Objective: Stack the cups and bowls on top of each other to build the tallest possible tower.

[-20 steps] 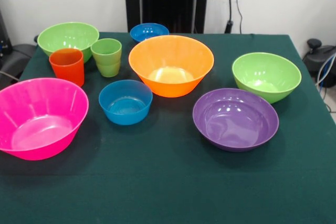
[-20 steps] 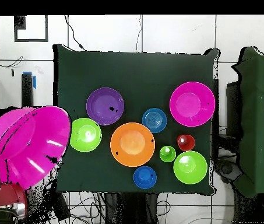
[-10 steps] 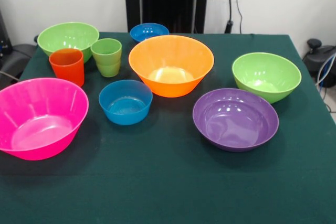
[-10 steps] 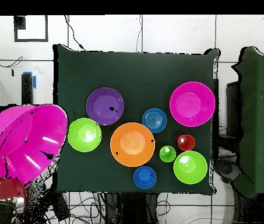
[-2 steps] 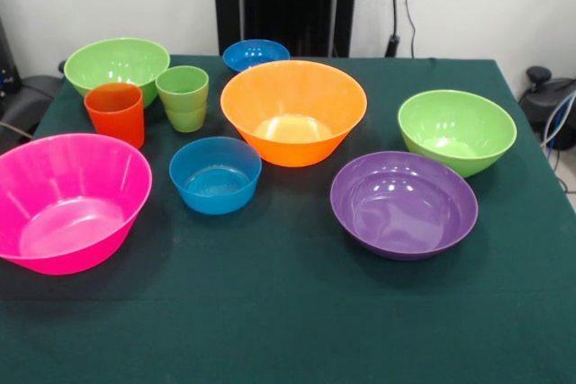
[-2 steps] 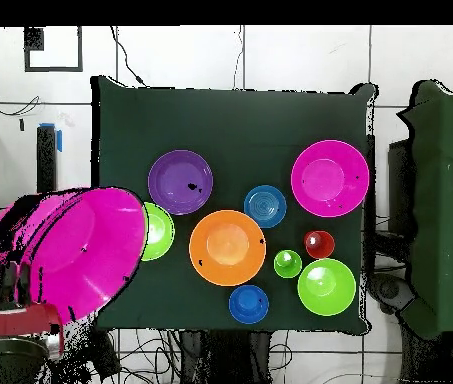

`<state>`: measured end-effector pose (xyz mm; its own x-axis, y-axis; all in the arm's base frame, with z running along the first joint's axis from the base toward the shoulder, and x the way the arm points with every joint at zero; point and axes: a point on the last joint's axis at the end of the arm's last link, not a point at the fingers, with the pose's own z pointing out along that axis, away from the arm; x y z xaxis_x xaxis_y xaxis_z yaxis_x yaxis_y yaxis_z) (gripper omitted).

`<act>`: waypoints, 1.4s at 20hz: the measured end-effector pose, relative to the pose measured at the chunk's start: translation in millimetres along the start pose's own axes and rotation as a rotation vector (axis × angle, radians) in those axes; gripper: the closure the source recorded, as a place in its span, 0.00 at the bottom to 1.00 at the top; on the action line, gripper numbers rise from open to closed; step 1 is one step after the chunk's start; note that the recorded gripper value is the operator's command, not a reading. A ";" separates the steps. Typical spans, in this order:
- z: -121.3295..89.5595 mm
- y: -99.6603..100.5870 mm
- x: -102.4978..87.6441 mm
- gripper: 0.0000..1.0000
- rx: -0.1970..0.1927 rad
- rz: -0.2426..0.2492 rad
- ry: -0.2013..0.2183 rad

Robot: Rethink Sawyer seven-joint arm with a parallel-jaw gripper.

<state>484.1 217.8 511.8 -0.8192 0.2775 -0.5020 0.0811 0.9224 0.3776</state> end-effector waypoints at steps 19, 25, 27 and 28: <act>48.2 -57.4 39.1 1.00 0.145 0.622 0.145; 61.1 -67.0 44.8 1.00 0.131 0.723 0.155; 64.2 -68.5 45.7 1.00 0.129 0.741 0.153; 66.5 -69.4 46.7 1.00 0.128 0.753 0.153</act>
<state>478.1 184.6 410.4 -0.5857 0.8100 -0.0290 0.7041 0.5262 0.4769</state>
